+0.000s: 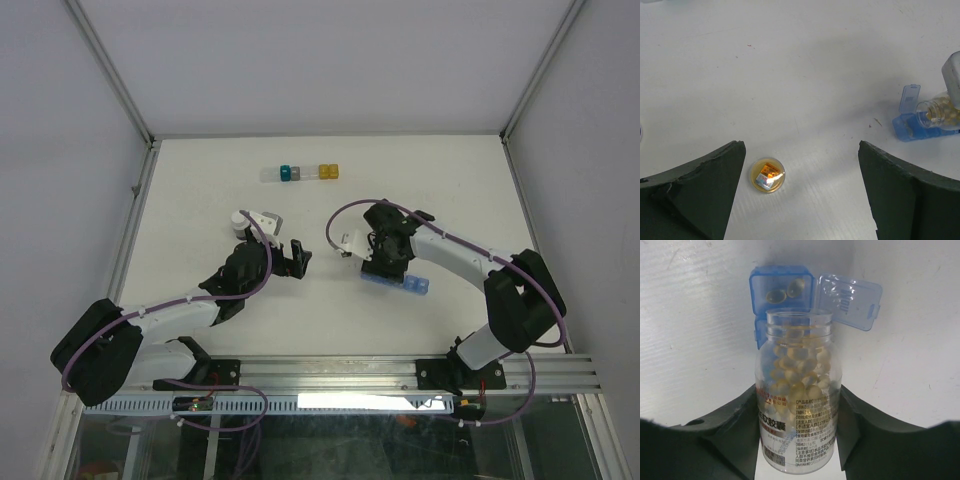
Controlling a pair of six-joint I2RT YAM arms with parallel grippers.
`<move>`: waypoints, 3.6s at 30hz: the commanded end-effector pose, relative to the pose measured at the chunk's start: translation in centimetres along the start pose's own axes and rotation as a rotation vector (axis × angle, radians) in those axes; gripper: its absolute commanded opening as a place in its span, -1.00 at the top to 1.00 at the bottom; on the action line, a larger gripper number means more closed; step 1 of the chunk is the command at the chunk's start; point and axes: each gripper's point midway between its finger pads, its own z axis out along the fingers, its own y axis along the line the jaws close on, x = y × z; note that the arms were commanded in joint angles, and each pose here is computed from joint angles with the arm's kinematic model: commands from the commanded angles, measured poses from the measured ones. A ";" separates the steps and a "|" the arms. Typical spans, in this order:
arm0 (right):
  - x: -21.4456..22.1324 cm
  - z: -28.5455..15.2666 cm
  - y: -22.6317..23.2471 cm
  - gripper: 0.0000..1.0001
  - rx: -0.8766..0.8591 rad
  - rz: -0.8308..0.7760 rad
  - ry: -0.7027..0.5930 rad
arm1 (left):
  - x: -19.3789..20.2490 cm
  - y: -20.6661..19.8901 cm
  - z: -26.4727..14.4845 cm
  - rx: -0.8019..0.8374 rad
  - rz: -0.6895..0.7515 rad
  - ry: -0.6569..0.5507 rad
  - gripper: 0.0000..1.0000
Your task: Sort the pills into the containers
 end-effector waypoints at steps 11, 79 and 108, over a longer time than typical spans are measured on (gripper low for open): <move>-1.7 -1.1 -0.1 1.00 0.014 0.032 -0.109 | -2.1 -0.5 0.3 0.019 0.005 -0.068 -0.98; -9.6 -21.5 2.8 1.00 -0.223 0.065 -1.398 | 6.7 2.5 2.5 -0.332 0.024 0.601 -0.05; -8.5 -20.8 2.7 1.00 -0.171 0.036 -1.327 | -10.4 -13.7 -5.0 0.588 -0.202 0.060 0.32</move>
